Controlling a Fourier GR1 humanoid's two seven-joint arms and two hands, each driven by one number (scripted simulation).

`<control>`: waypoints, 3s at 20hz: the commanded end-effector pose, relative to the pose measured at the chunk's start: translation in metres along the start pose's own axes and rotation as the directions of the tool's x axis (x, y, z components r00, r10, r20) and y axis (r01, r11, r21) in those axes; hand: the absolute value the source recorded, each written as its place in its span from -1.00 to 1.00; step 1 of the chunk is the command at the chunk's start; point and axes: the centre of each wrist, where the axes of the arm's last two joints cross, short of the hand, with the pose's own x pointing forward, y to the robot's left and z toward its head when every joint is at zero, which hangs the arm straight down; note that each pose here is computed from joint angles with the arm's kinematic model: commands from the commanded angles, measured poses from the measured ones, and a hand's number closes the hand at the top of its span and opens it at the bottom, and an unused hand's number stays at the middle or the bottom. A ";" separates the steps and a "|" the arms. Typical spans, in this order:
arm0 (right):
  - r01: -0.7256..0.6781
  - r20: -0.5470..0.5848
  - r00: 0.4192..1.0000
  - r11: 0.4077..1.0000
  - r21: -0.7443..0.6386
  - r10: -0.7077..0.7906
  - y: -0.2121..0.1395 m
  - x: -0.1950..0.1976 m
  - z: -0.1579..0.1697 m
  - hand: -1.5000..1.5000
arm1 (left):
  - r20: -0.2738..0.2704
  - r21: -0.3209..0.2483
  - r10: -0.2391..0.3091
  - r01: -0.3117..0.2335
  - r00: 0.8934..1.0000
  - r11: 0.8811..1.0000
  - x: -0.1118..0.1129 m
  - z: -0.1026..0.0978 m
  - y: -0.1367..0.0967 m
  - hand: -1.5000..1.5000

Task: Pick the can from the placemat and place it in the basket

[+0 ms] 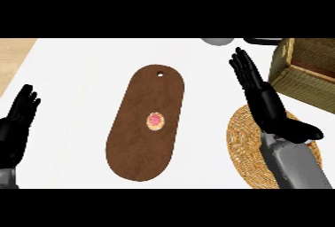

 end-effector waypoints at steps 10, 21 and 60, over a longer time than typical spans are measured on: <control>0.219 -0.069 0.975 0.855 0.470 -0.212 -0.017 -0.005 0.033 1.00 | -0.526 -0.135 0.028 -0.117 0.850 0.984 -0.083 0.050 -0.058 0.00; -0.649 -0.039 0.722 0.696 0.307 0.690 -0.105 0.108 0.009 -1.00 | -0.542 -0.115 0.030 -0.109 0.840 0.987 -0.093 0.059 -0.042 0.00; -0.569 -0.071 0.434 0.335 0.751 0.898 -0.171 0.146 0.008 -1.00 | -0.515 -0.167 0.034 -0.138 0.857 0.976 -0.082 0.043 -0.051 0.00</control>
